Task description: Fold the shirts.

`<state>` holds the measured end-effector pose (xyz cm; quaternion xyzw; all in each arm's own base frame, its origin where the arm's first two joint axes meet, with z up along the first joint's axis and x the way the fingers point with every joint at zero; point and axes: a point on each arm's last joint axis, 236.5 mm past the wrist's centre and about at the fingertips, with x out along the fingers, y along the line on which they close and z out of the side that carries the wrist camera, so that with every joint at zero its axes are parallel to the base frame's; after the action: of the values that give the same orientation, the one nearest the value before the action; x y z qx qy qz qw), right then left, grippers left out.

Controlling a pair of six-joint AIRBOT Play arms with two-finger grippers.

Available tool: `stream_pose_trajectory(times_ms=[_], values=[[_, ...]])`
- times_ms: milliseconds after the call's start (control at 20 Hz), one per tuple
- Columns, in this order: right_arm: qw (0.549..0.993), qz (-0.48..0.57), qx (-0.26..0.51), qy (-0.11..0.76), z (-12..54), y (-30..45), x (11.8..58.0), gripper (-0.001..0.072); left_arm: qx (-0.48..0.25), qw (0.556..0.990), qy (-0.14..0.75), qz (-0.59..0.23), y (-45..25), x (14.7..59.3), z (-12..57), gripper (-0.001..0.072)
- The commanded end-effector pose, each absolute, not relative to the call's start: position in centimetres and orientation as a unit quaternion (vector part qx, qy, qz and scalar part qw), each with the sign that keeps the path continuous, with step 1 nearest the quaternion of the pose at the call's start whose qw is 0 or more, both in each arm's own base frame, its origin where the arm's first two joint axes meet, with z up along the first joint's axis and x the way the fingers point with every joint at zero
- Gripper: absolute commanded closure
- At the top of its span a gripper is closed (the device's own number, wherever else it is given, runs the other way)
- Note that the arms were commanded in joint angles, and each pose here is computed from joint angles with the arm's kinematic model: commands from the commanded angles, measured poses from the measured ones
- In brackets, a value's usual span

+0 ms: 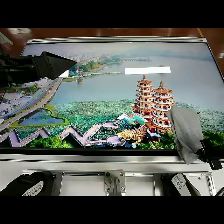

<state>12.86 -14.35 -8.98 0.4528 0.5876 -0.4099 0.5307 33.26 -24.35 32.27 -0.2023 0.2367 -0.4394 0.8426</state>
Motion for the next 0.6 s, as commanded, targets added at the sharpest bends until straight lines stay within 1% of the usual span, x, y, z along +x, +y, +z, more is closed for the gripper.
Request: stream_pose_trajectory(times_ms=[0, 50, 100, 250, 400, 550], values=[[0.491, -0.434, 0.475, 0.587, -10.1, -12.9, 11.4, 0.0608, -0.202, 0.843, 0.236, -0.439, -24.3, 33.3, 32.3, 0.067], [0.49, -0.432, 0.475, 0.59, -10.2, -12.8, 11.4, 0.0395, -0.203, 0.844, 0.234, -0.438, -24.3, 33.4, 32.4, 0.067], [0.495, -0.427, 0.472, 0.592, -10.1, -12.8, 11.5, 0.0246, -0.204, 0.845, 0.233, -0.437, -24.3, 33.4, 32.4, 0.067], [0.5, -0.411, 0.472, 0.599, -8.3, -13.0, 12.2, 0.0249, -0.207, 0.848, 0.225, -0.432, -24.1, 33.8, 32.7, 0.067], [0.515, -0.386, 0.478, 0.598, -4.4, -13.6, 14.0, 0.0249, -0.212, 0.857, 0.211, -0.421, -23.7, 34.6, 33.2, 0.067], [0.587, -0.375, 0.447, 0.561, 1.9, -15.9, 16.2, 0.025, -0.203, 0.867, 0.21, -0.405, -23.3, 35.7, 32.5, 0.067]])
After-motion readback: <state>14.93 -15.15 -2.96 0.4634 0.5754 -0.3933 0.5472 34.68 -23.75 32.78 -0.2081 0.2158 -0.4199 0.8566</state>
